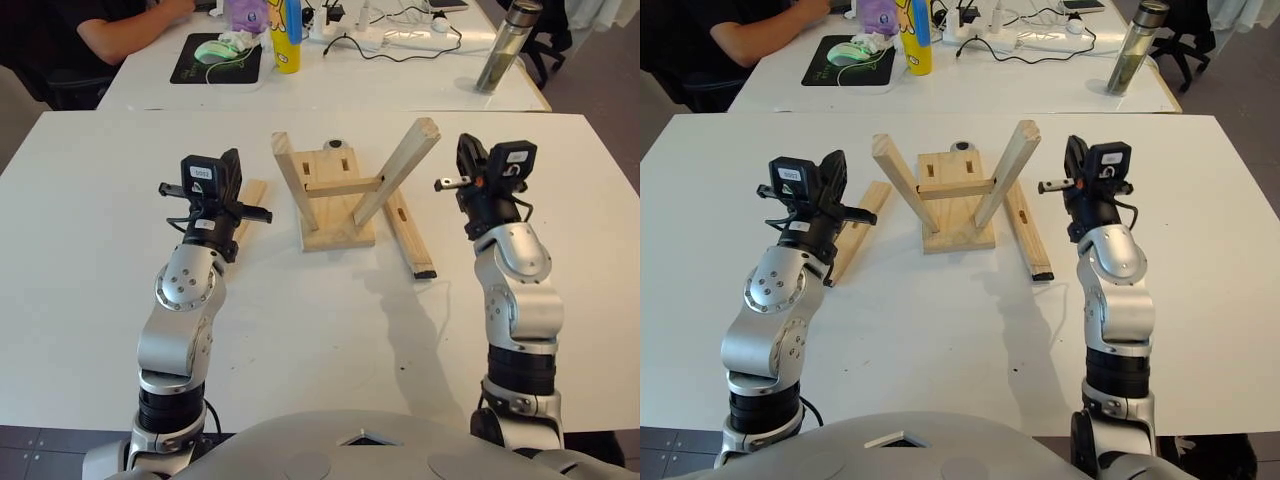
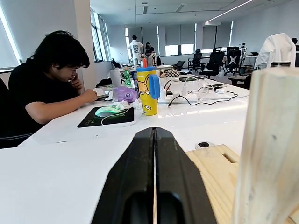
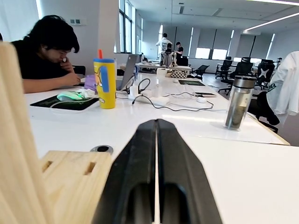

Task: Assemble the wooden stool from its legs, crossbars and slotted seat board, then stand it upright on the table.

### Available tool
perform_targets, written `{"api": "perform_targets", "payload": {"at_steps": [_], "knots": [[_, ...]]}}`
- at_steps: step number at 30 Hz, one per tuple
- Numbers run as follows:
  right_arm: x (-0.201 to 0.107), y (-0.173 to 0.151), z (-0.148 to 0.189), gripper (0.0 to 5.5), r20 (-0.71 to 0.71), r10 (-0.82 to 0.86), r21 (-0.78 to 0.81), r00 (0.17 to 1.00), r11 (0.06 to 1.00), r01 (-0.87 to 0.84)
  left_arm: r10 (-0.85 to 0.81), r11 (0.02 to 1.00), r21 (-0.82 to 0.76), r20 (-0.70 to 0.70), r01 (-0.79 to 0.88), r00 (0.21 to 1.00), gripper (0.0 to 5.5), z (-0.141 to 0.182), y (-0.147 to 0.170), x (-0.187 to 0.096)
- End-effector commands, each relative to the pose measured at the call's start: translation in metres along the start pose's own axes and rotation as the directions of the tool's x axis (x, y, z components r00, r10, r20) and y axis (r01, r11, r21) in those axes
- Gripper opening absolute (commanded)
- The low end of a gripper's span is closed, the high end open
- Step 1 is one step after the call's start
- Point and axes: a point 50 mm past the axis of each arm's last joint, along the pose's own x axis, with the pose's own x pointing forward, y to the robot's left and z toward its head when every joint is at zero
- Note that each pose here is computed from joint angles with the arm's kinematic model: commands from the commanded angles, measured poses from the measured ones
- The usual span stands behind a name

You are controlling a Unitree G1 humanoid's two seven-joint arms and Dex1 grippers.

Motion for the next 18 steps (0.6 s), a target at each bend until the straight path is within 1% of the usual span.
{"api": "perform_targets", "payload": {"at_steps": [1,3,5,6,8,10,12,14,16,17,18], "knots": [[0.007,0.018,0.002,0.0,0.009,0.093,0.026,0.996,0.995,-0.093,-0.086,0.996,0.031,0.039,0.085,0.996,0.01,0.006,-0.013,0.005],[0.001,0.042,-0.004,0.0,-0.027,0.267,0.01,0.963,0.964,-0.267,-0.253,0.967,0.035,0.031,0.252,0.967,0.01,0.006,-0.037,0.004],[-0.006,0.05,-0.011,0.0,-0.062,0.318,0.013,0.946,0.948,-0.318,-0.345,0.938,0.03,-0.005,0.345,0.939,0.01,0.001,-0.051,0.002],[-0.007,0.051,-0.014,0.0,-0.081,0.319,0.016,0.944,0.948,-0.318,-0.342,0.939,0.025,-0.029,0.343,0.939,0.01,-0.003,-0.05,0.002],[-0.007,0.044,-0.018,0.0,-0.109,0.262,0.016,0.959,0.965,-0.262,-0.251,0.967,0.037,-0.077,0.254,0.965,0.01,-0.01,-0.035,0.005],[-0.007,0.029,-0.022,0.0,-0.141,0.168,-0.012,0.976,0.985,-0.171,-0.121,0.99,0.055,-0.113,0.128,0.986,0.01,-0.016,-0.014,0.007],[-0.007,0.016,-0.026,0.0,-0.161,0.093,-0.029,0.983,0.995,-0.099,-0.023,0.998,0.06,-0.133,0.031,0.991,0.01,-0.019,0.002,0.006],[-0.007,0.005,-0.027,0.0,-0.172,0.031,-0.038,0.985,0.999,-0.038,0.037,0.997,0.068,-0.134,-0.028,0.99,0.01,-0.02,0.011,0.005],[-0.004,-0.001,-0.025,0.0,-0.165,-0.007,-0.041,0.986,0.999,0.001,0.051,0.997,0.058,-0.116,-0.045,0.992,0.01,-0.017,0.012,0.005],[-0.002,0.002,-0.023,0.0,-0.153,0.005,-0.034,0.988,0.999,-0.01,0.028,0.998,0.054,-0.1,-0.022,0.995,0.01,-0.015,0.008,0.006],[0.0,0.009,-0.02,0.0,-0.137,0.05,-0.026,0.989,0.998,-0.054,-0.037,0.998,0.041,-0.081,0.041,0.996,0.01,-0.012,-0.001,0.008]]}}
